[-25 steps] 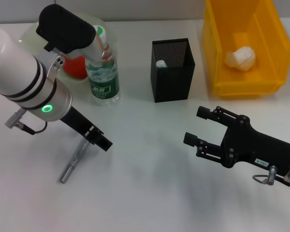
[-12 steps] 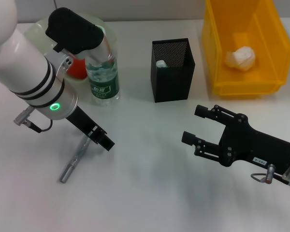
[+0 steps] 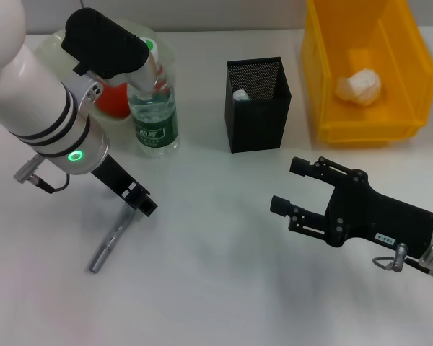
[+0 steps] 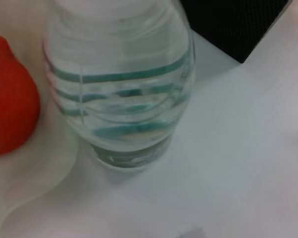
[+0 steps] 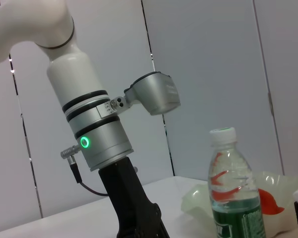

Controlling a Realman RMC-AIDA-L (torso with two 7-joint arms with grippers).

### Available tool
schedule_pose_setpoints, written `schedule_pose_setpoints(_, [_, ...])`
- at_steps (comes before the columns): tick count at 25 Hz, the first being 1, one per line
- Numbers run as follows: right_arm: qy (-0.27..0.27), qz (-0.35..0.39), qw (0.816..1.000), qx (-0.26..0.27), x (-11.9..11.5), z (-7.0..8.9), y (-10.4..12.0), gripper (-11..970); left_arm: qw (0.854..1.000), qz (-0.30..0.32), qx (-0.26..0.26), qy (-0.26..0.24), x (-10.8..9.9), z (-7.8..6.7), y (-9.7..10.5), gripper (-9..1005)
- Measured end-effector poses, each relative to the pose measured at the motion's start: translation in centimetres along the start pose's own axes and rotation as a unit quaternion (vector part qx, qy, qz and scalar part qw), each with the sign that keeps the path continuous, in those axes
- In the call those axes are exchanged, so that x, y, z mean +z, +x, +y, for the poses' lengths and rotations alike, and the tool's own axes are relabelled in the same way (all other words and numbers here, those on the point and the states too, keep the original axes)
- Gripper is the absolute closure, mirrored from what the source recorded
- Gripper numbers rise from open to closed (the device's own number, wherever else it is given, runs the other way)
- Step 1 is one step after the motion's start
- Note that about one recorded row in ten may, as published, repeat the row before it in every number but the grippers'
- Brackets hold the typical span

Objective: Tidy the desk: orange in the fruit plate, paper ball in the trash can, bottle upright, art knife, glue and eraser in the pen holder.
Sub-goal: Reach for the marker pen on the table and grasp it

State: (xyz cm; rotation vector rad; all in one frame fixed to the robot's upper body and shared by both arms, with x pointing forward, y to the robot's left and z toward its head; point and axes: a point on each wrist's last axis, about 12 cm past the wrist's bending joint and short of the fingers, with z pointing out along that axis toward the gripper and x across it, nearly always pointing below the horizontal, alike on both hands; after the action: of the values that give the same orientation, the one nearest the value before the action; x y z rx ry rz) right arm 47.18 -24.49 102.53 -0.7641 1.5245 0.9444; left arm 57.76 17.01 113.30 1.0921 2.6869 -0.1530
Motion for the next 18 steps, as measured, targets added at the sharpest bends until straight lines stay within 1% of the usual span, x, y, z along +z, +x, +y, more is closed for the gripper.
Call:
schedule_pose_setpoints(3, [0.0, 0.001, 1.0, -0.001, 0.1, -0.1, 0.0, 196, 1.0, 0.001, 0.002, -0.001, 0.0, 0.0, 0.0, 370])
schedule_pose_setpoints(8, [0.001, 0.002, 1.0, -0.001, 0.1, -0.1, 0.0, 196, 1.0, 0.004, 0.004, -0.004, 0.1, 0.1, 0.1, 369])
schedule_pose_setpoints(9, [0.001, 0.002, 1.0, -0.001, 0.1, -0.1, 0.0, 196, 1.0, 0.01, 0.004, -0.007, 0.4, 0.3, 0.1, 369])
schedule_pose_setpoints(18, [0.004, 0.005, 1.0, -0.002, 0.2, -0.3, 0.0, 197, 1.0, 0.025, 0.005, -0.011, 1.1, 0.5, 0.0, 422])
